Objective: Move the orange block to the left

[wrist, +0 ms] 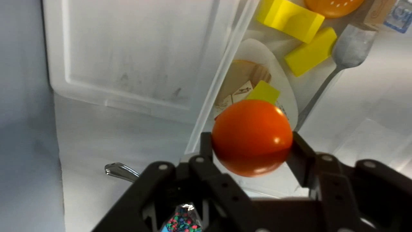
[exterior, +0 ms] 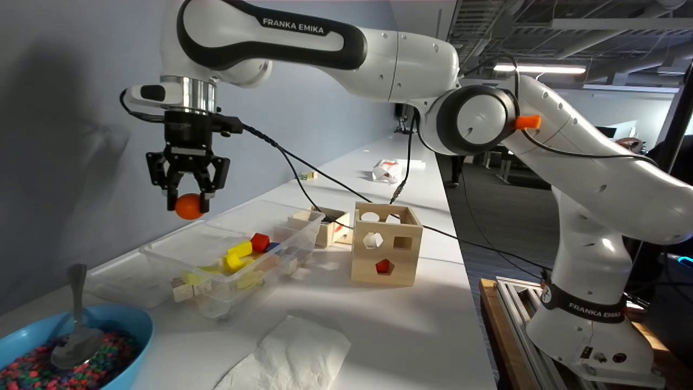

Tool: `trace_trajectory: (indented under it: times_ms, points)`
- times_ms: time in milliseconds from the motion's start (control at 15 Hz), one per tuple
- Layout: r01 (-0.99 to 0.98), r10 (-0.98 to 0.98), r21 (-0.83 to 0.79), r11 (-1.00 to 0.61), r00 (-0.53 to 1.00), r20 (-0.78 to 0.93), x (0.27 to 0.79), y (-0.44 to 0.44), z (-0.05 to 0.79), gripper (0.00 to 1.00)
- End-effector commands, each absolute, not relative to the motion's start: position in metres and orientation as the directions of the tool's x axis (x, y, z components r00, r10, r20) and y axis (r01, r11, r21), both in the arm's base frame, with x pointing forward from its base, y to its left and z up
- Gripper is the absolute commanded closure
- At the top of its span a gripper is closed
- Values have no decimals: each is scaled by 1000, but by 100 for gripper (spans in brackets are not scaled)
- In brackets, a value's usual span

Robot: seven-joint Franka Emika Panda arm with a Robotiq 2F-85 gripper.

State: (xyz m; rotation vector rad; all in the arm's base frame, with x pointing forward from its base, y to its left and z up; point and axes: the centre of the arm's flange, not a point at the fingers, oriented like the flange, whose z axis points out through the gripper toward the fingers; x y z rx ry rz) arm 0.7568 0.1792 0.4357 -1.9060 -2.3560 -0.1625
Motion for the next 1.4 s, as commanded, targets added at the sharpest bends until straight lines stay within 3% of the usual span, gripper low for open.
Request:
trace_trajectory:
  times_ms: [0, 67, 133, 267, 400, 800, 1267, 1333]
  points:
    - [963, 951, -69, 260, -243, 189, 716, 168, 429, 67]
    - [960, 951, -91, 266, -246, 187, 714, 168, 427, 32]
    - [957, 951, -107, 269, -247, 185, 712, 167, 426, 16]
    - [955, 953, -117, 272, -250, 174, 709, 166, 425, 3]
    - [967, 962, -99, 236, -218, 161, 704, 162, 428, 0]
    - [990, 984, 29, -135, 130, 122, 699, 124, 455, 0]
    - [859, 860, 80, -505, 493, 136, 690, 79, 476, 0]
    - [903, 901, 71, -425, 414, 128, 762, 90, 493, 0]
